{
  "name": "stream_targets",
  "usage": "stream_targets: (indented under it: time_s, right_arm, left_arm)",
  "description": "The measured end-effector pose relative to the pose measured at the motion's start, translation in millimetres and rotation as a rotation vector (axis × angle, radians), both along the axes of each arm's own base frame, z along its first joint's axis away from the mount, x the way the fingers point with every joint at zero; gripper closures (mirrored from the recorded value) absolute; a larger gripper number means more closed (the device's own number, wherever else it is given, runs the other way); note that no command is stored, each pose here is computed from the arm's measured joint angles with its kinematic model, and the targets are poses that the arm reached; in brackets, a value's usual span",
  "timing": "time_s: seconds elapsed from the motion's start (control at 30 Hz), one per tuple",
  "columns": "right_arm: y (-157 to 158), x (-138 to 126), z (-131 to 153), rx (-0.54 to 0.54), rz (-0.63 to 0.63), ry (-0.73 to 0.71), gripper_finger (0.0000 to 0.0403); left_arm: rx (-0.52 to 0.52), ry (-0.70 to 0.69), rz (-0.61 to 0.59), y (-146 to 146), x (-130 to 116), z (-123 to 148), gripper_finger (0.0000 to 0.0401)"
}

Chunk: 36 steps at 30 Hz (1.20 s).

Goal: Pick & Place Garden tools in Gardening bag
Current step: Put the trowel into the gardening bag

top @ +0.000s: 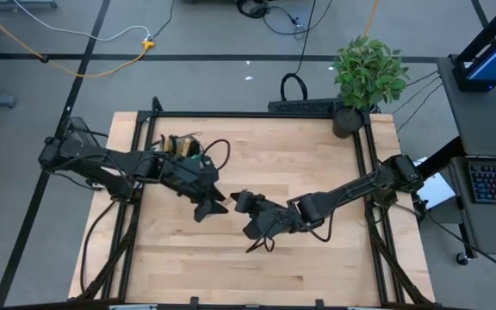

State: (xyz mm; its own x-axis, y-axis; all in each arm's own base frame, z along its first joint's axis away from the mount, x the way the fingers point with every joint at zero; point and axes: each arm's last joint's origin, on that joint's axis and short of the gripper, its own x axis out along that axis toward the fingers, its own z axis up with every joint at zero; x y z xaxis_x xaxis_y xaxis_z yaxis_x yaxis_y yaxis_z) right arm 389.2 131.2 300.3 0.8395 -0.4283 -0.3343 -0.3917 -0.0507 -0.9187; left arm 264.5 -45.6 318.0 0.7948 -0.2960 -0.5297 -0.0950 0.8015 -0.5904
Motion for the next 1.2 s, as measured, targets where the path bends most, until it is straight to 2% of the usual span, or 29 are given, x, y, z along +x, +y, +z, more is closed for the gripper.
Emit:
stream_targets:
  time_s: [0.27, 0.47, 0.6, 0.8, 1.03, 1.2]
  right_arm:
    - [1.3, 1.0, 1.4, 0.022, 0.028, -0.015, 0.0343]
    - [1.9, 1.4, 1.6, 0.030, 0.047, -0.015, 0.0343]
    - [1.9, 1.4, 1.6, 0.037, 0.045, -0.018, 0.0343]
    - [2.6, 1.1, 2.9, 0.071, 0.033, -0.039, 0.0342]
    - [1.0, 1.2, 2.7, 0.219, -0.041, -0.113, 0.0267]
    - [-0.7, -0.6, 3.9, 0.175, -0.153, -0.156, 0.0234]
  left_arm:
    - [-0.001, -0.030, -0.005, -1.4, 8.9, -2.2, 0.0164]
    - [-0.012, 0.023, -0.033, -3.4, 16.4, -14.1, 0.0180]
    - [-0.016, 0.004, -0.029, -2.2, 20.3, -14.5, 0.0228]
    - [-0.010, -0.030, -0.030, -1.9, 22.0, -12.0, 0.0341]
    - [0.007, -0.010, -0.038, -2.8, 20.1, -13.7, 0.0339]
    - [0.066, 0.015, 0.024, -5.2, 16.1, -15.0, 0.0339]
